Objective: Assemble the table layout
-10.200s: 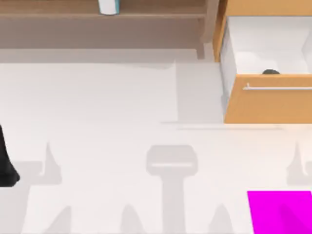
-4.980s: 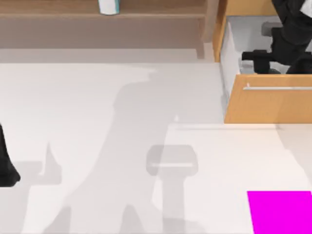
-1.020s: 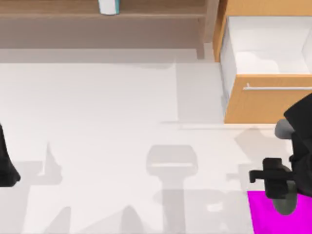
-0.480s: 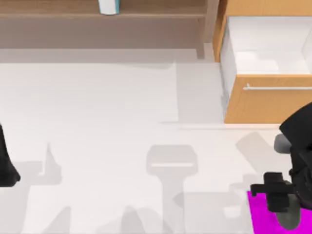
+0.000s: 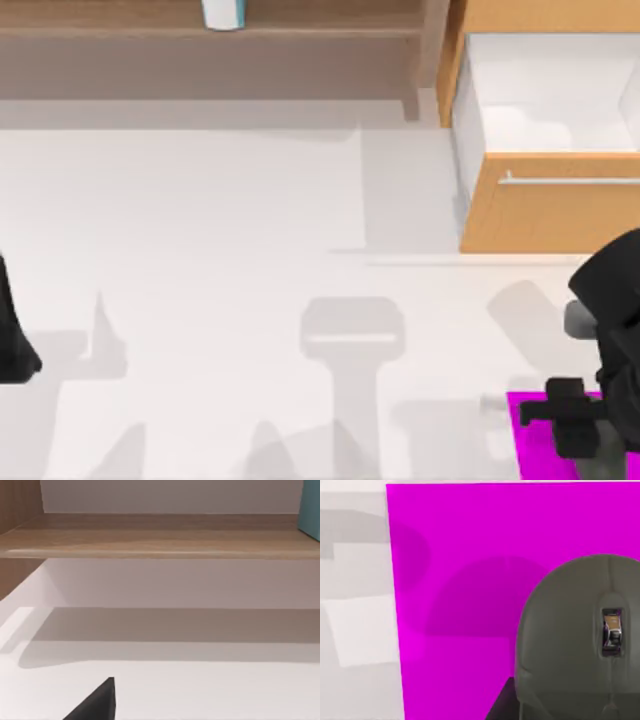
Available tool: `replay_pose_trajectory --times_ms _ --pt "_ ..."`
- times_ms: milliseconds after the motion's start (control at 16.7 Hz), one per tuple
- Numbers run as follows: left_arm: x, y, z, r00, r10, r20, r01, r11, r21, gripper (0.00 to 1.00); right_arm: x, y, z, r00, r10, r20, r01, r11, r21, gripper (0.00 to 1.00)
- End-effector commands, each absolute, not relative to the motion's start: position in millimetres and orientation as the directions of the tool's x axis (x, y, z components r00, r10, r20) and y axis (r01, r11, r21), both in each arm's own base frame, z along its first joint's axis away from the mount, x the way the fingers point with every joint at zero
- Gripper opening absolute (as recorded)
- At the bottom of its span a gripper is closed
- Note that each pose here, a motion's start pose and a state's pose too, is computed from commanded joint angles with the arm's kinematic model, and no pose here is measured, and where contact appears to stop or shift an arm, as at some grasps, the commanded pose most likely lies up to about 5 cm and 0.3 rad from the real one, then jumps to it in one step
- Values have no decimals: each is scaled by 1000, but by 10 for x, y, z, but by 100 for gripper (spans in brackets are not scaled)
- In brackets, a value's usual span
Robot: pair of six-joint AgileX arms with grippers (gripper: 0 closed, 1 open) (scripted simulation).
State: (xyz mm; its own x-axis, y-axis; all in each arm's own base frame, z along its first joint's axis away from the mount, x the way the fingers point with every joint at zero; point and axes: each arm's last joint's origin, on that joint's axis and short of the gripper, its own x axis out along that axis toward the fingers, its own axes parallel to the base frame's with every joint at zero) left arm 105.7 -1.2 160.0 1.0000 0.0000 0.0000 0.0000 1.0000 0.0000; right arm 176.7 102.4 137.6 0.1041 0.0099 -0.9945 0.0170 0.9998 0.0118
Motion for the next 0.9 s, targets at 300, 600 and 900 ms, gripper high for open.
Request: replay_pose_trajectory --times_ms 300,600,900 --pt "1057 -12 1600 1000 0 0 0 1000 0 100 1767 1024 1376 104 10 -995 17 1000 12 38" --pt "1057 -12 1600 1000 0 0 0 1000 0 100 1767 1024 1376 104 10 -995 17 1000 12 75" --pt "1057 -12 1600 1000 0 0 0 1000 0 100 1767 1024 1376 104 10 -995 17 1000 12 100"
